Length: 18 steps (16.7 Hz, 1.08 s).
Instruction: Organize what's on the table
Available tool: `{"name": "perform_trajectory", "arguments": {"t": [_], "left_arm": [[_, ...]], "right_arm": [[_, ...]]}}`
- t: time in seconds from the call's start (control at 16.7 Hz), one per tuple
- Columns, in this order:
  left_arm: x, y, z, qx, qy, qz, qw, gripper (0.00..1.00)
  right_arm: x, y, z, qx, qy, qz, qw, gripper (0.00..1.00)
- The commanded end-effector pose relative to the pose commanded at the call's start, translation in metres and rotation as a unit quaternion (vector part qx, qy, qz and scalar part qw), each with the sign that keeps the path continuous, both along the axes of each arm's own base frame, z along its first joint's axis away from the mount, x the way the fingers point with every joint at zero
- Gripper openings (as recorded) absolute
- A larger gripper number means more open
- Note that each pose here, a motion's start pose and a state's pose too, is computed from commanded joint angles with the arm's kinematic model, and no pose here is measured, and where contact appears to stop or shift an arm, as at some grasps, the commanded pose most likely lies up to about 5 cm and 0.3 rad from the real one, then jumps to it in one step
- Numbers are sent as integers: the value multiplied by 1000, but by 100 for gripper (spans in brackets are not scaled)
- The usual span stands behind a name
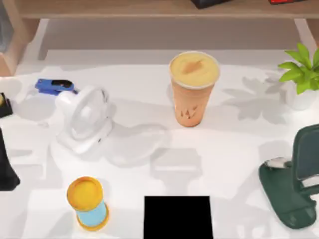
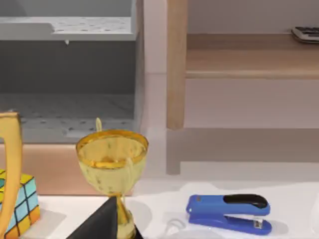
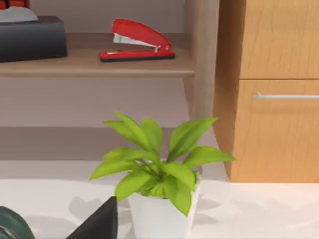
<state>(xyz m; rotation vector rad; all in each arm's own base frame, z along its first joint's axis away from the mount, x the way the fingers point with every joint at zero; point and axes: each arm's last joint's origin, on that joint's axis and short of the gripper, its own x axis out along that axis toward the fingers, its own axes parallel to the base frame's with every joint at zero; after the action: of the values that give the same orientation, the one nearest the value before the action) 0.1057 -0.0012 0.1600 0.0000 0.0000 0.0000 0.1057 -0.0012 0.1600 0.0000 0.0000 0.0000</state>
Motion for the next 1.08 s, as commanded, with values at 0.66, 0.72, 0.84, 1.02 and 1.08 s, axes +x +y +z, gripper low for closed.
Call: {"name": "perform_trajectory", "arguments": {"t": [0.66,0.72,0.84,1.02,1.08], "left_arm": [[0,0,0,0,0,0,1000,100],[0,0,0,0,0,0,1000,100],[0,0,0,0,0,0,1000,100],[0,0,0,0,0,0,1000,100],[0,0,0,0,0,0,1000,100]], "right_arm": [[21,-10,53,-219,176,-2,960,100],[28,-12,60,-262,213,11,941,100],[48,-18,71,-348,288,55,890,100],[84,-30,76,-456,389,160,784,100],[96,-35,76,-483,413,201,745,100]]}}
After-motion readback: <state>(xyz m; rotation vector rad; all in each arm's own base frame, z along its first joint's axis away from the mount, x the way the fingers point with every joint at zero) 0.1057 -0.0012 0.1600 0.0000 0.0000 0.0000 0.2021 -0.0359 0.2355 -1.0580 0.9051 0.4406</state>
